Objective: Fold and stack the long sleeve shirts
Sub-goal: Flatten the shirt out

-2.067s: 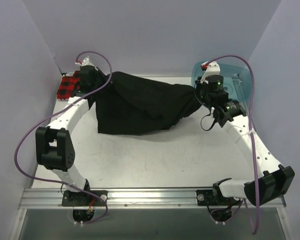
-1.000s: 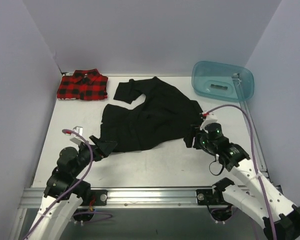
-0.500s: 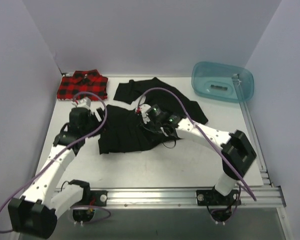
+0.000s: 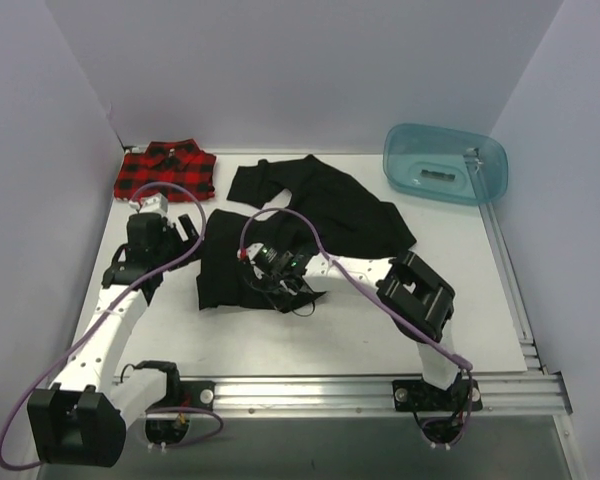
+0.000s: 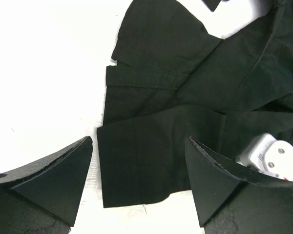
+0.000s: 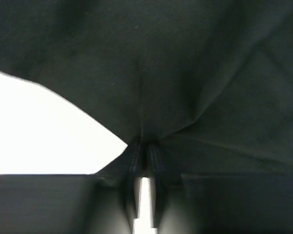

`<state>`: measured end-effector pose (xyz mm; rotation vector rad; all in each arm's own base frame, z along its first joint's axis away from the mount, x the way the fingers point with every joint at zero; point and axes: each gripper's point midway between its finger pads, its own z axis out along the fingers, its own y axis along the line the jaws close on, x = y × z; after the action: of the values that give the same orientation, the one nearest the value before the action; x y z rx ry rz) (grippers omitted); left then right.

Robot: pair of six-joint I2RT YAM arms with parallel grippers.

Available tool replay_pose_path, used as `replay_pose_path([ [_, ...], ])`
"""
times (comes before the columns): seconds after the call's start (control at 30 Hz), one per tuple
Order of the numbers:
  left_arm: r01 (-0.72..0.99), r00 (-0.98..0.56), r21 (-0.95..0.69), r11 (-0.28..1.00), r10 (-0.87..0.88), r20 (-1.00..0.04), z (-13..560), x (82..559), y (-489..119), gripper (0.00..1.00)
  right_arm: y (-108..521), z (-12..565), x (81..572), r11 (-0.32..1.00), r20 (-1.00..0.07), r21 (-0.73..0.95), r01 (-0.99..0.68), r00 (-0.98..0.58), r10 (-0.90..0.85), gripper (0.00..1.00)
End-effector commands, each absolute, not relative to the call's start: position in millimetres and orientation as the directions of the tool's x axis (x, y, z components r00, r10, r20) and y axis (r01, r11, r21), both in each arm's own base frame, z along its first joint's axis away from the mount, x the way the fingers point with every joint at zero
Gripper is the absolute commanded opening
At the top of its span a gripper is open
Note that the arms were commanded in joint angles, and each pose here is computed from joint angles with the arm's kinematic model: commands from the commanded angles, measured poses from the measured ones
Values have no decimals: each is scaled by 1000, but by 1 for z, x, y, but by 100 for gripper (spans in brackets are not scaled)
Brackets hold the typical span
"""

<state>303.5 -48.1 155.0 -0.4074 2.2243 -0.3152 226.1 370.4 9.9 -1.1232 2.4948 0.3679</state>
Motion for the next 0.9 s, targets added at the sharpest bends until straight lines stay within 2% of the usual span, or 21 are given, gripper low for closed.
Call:
replay_pose_path([
  [0.0, -143, -544, -358, 923, -376, -751, 173, 313, -45, 85, 330, -8, 181, 671, -281, 77, -737, -662, -695, 5],
  [0.03, -141, -548, -362, 922, -377, -747, 172, 312, -46, 85, 323, -9, 175, 673, -266, 74, -736, -665, -698, 0],
  [0.1, -134, -554, -367, 921, -376, -743, 171, 313, -48, 85, 305, -6, 162, 700, -241, 70, -711, -693, -680, 0],
  [0.27, -122, -564, -380, 917, -379, -734, 168, 312, -52, 86, 287, 18, 134, 707, -257, 134, -695, -713, -652, 1],
  [0.37, -95, -599, -406, 909, -378, -706, 162, 312, -64, 86, 276, 36, 131, 725, -287, 122, -678, -723, -628, 17],
  [0.4, -78, -621, -417, 905, -372, -690, 157, 310, -70, 86, 271, 43, 139, 745, -319, 88, -661, -727, -608, 26],
  [0.5, -19, -693, -433, 901, -324, -644, 144, 299, -97, 86, 263, 79, 168, 790, -442, 25, -613, -716, -541, 42],
  [0.67, 123, -788, -419, 900, -168, -593, 125, 274, -148, 86, 233, 130, 225, 904, -579, 9, -427, -739, -344, 51],
  [0.7, 185, -805, -400, 898, -95, -586, 119, 265, -164, 86, 226, 135, 233, 918, -596, 1, -397, -737, -319, 53],
  [0.87, 352, -805, -343, 871, 96, -585, 119, 261, -207, 86, 190, 142, 251, 964, -624, 9, -267, -754, -203, 58],
])
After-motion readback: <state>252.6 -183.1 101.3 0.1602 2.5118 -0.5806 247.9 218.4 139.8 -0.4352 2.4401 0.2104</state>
